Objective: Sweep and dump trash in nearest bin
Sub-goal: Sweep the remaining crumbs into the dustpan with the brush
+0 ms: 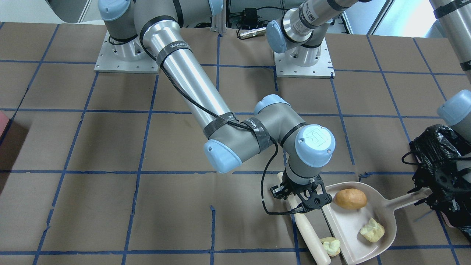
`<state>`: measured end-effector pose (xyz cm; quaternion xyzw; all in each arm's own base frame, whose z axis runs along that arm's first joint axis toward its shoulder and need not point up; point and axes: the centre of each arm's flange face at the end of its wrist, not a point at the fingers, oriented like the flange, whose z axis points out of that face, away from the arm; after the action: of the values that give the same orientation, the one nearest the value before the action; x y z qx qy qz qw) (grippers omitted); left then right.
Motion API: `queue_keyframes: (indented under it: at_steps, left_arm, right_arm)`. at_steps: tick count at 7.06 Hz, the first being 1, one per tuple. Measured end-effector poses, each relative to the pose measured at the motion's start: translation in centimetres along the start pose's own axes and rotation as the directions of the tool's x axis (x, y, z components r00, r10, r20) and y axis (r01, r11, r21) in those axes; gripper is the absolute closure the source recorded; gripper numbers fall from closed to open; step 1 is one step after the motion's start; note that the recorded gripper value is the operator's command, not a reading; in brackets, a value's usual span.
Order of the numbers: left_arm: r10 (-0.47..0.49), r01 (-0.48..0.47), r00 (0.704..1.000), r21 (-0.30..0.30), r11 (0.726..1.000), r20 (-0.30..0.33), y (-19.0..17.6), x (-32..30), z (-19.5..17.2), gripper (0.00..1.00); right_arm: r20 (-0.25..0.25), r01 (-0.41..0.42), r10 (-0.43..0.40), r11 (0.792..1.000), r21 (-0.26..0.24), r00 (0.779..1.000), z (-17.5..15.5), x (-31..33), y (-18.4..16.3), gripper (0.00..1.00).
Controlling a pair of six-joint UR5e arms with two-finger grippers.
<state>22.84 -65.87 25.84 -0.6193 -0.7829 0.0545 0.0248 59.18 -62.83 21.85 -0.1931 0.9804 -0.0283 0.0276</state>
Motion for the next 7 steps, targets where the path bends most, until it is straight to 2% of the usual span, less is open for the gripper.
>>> queue_keyframes:
  at_steps: [1, 3, 5, 7]
  left_arm:
    - [0.001, -0.001, 1.0, 0.001, 1.0, -0.001, 0.0, 0.0, 0.1, 0.95]
    - [0.002, -0.002, 1.0, 0.003, 1.0, -0.002, 0.0, 0.1, 0.1, 0.95]
    - [0.002, -0.002, 1.0, 0.001, 1.0, -0.002, 0.0, 0.1, 0.1, 0.95]
    - [0.002, -0.002, 1.0, 0.002, 1.0, -0.002, -0.1, 0.2, 0.1, 0.95]
  right_arm:
    - [0.004, 0.071, -0.071, 0.997, -0.004, 0.997, 0.4, -1.5, 0.5, 0.98]
    - [0.06, 0.178, -0.178, 0.984, 0.0, 0.982, -0.4, -4.2, 1.5, 0.98]
    - [0.118, 0.229, -0.23, 0.973, 0.024, 0.966, -2.6, -6.9, 2.7, 0.98]
    - [0.132, 0.24, -0.242, 0.97, 0.031, 0.961, -3.5, -7.2, 3.0, 0.98]
